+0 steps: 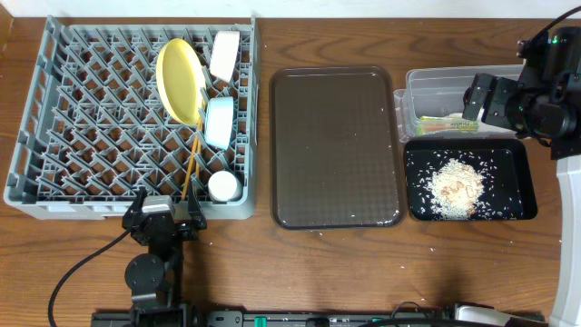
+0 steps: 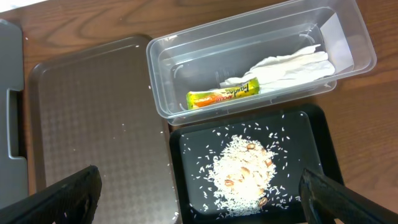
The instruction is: Sort waste into correct bins and load items into the dishwasher
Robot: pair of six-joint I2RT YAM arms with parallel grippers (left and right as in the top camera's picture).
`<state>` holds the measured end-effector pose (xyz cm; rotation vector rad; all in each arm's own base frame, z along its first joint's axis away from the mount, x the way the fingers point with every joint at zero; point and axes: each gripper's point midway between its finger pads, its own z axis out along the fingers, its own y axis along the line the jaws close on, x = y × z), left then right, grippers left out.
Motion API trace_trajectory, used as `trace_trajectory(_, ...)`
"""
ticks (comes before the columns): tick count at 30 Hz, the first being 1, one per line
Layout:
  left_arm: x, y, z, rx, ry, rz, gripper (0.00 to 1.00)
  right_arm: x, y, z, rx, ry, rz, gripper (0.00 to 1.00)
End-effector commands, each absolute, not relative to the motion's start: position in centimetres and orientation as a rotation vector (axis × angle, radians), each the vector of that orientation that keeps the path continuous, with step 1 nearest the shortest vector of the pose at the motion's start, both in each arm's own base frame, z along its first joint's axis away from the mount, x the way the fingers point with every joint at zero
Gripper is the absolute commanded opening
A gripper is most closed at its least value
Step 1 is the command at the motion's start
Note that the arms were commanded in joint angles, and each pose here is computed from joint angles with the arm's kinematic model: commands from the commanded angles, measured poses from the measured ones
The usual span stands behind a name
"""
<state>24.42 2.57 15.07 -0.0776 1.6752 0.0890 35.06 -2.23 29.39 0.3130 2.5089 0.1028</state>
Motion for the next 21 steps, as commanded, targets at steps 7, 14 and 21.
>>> trace_trajectory(7,24.3,2.6,13.7,-0.074,1.724,0.098,0.89,34.8,-3.4,29.2,0.266,2.522,-0.007,0.99)
trace_trajectory(14,24.3,2.6,13.7,-0.074,1.724,0.098,0.89,34.7,-3.6,29.2,0.271,2.524,-0.024,0.99)
trace_trajectory(21,24.3,2.6,13.7,-0.074,1.724,0.098,0.89,34.6,-3.6,29.3,0.271,2.521,-0.024,0.99)
